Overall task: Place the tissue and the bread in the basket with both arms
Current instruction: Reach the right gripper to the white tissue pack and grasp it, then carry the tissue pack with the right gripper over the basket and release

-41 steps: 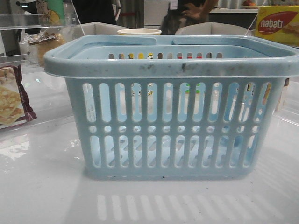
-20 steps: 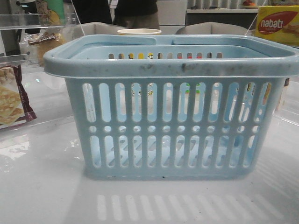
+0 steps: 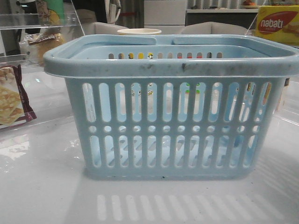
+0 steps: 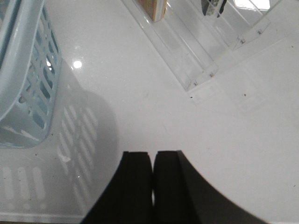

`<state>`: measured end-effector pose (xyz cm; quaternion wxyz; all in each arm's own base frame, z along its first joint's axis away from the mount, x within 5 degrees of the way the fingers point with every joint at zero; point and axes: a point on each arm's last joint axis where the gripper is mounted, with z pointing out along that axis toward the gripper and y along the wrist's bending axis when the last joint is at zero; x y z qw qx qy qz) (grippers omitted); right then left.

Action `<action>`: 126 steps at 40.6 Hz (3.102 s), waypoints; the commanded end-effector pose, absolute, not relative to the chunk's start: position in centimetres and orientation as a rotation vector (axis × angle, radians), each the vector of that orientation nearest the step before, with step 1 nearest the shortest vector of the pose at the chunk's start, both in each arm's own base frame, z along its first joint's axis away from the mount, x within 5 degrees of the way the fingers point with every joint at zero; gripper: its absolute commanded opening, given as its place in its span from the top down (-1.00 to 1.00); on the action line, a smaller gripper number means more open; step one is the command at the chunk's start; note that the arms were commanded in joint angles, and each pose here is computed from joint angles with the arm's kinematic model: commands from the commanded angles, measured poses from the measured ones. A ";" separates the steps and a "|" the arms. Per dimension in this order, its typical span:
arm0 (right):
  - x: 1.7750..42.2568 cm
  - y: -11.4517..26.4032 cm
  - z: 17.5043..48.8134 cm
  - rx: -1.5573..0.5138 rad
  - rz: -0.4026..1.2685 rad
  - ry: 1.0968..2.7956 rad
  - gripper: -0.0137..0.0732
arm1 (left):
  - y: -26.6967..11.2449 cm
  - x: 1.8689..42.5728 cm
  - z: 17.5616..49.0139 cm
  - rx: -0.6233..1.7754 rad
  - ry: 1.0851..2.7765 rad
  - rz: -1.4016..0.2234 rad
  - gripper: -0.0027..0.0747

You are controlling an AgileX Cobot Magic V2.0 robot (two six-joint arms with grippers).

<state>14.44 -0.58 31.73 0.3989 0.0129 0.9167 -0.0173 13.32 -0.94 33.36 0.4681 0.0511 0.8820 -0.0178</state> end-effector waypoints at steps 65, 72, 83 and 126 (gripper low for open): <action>38.4 -8.6 28.8 0.209 -0.159 2.124 -0.19 | -5.3 13.1 34.9 0.427 2.022 -0.261 -0.24; 38.3 -8.6 28.9 0.208 -0.160 2.116 0.32 | -5.3 13.1 34.9 0.427 2.022 -0.261 -0.24; 35.8 -7.0 33.4 0.195 -0.134 2.054 0.39 | -5.3 13.1 34.8 0.428 2.024 -0.261 -0.24; 28.9 16.5 34.6 -0.472 0.385 2.197 -0.29 | -5.3 13.1 34.8 0.428 2.024 -0.261 -0.24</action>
